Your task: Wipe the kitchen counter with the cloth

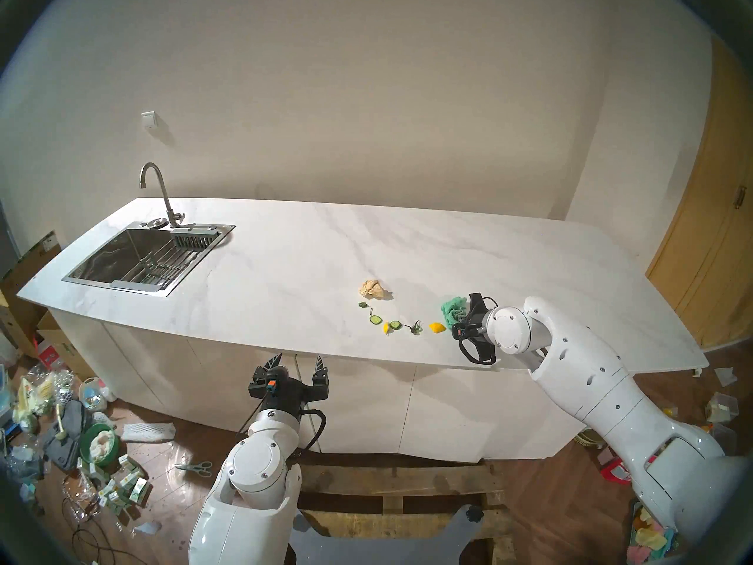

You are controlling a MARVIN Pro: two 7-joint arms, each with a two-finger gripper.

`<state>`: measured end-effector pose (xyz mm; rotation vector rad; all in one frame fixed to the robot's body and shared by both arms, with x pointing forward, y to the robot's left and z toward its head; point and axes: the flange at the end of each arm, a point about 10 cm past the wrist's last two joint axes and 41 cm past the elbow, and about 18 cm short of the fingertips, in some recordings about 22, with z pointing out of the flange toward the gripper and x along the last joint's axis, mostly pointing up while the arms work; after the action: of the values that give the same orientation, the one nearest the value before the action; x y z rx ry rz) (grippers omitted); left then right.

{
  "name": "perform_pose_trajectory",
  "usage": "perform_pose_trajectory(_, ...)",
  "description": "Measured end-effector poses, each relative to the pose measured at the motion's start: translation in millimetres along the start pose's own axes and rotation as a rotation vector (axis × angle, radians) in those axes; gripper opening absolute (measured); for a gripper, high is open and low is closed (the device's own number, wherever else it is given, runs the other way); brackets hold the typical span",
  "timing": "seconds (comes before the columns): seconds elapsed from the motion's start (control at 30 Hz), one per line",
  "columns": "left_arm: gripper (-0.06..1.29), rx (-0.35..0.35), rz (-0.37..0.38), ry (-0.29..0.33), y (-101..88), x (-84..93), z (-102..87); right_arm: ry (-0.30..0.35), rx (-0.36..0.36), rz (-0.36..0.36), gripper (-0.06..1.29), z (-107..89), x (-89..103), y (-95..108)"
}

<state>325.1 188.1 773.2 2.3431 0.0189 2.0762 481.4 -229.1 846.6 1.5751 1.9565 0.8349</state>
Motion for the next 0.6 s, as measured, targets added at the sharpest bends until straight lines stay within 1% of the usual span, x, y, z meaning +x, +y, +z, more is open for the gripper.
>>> perform_pose_trajectory(0.17, 1.26, 0.000, 0.000, 0.000, 0.0, -0.1, 0.0, -0.007, 0.025, 0.011, -0.02, -13.4, -10.9, -9.1)
perform_pose_trajectory(0.27, 1.26, 0.000, 0.000, 0.000, 0.0, -0.1, 0.0, 0.000, 0.036, 0.030, -0.02, -22.8, -12.3, -16.2)
perform_pose_trajectory(0.4, 1.26, 0.000, 0.000, 0.000, 0.0, -0.1, 0.0, 0.011, 0.045, 0.045, -0.02, -30.2, -9.4, -23.4)
perform_pose_trajectory(0.53, 1.26, 0.000, 0.000, 0.000, 0.0, -0.1, 0.0, 0.032, 0.048, 0.069, -0.02, -38.2, -0.5, -31.9)
perform_pose_trajectory(0.6, 1.26, 0.000, 0.000, 0.000, 0.0, -0.1, 0.0, 0.034, 0.033, 0.090, -0.02, -40.0, 4.4, -36.6)
